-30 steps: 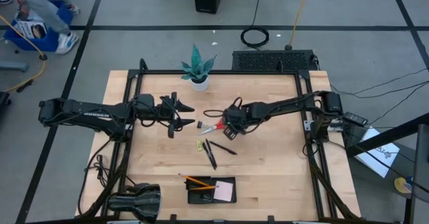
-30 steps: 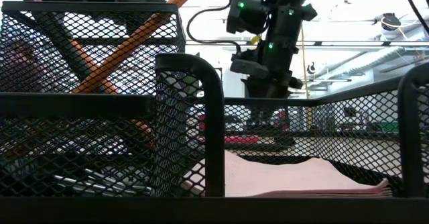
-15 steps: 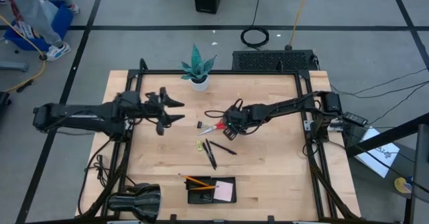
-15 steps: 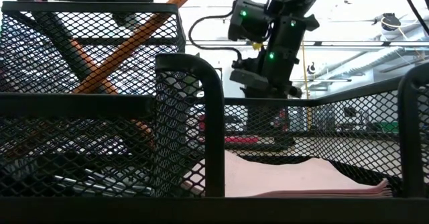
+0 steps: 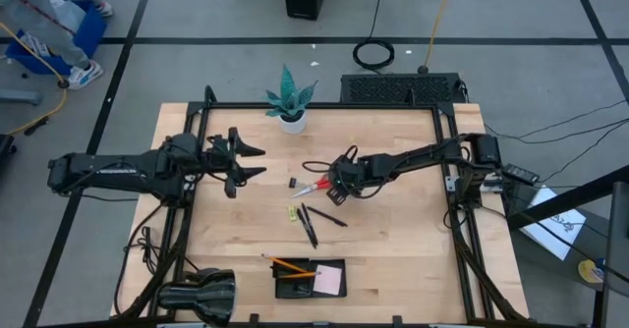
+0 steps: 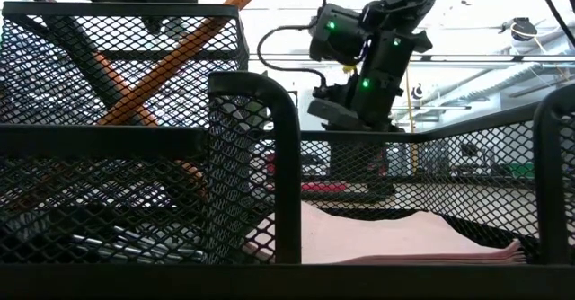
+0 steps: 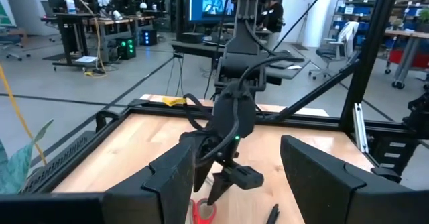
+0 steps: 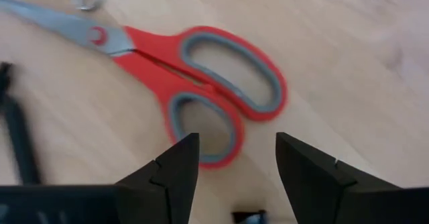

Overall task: Pick and place office supplies into organizer
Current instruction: Put the red scissors into the black desk organizer

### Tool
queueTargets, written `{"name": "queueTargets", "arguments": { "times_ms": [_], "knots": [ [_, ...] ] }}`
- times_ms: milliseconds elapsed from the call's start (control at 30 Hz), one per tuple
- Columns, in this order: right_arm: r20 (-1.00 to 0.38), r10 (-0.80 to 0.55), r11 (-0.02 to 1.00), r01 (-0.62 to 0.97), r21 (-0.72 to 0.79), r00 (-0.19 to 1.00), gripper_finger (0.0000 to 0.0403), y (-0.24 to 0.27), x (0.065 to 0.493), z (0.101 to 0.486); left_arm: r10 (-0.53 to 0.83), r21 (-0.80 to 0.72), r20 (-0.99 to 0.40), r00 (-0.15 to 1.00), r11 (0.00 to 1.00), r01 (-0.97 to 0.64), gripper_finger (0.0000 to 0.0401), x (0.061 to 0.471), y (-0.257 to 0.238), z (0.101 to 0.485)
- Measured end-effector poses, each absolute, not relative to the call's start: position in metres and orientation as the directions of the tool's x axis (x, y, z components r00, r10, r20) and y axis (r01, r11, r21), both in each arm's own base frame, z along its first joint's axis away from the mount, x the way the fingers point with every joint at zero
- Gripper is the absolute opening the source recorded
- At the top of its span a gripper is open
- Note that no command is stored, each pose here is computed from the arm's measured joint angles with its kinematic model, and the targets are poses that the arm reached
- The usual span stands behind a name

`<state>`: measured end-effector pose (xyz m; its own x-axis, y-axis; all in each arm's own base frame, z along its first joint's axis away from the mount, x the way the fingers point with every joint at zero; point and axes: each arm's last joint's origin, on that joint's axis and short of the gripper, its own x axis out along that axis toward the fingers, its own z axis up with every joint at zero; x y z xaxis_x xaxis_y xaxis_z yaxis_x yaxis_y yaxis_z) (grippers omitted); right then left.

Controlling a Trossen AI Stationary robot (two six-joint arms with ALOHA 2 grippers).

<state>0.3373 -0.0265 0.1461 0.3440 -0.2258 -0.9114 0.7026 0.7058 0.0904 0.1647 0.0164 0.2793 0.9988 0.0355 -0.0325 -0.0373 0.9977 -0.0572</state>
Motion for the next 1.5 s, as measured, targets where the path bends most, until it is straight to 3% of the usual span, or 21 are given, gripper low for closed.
{"name": "queueTargets", "arguments": {
  "times_ms": [600,1033,1367,1500],
  "knots": [
    [-0.908,-0.207,0.694,0.709,0.126,0.364,0.0152,-0.026,0.328,0.125,0.006,-0.051,-0.011,1.000,0.999,-0.006,0.0225,0.165,0.011,0.281],
    [-0.895,-0.194,0.773,0.624,0.113,0.402,0.0021,-0.026,0.333,0.122,0.006,-0.084,-0.011,1.000,0.996,-0.007,0.0225,0.165,0.011,0.281],
    [-0.875,-0.214,0.829,0.555,0.073,0.434,0.0037,-0.027,0.336,0.122,0.006,-0.162,-0.010,1.000,0.987,-0.008,0.0225,0.165,0.011,0.281],
    [-0.864,-0.262,0.846,0.534,0.009,0.430,0.0023,-0.026,0.336,0.122,0.006,-0.183,-0.004,1.000,0.983,-0.006,0.0225,0.165,0.011,0.282]
  ]
}}
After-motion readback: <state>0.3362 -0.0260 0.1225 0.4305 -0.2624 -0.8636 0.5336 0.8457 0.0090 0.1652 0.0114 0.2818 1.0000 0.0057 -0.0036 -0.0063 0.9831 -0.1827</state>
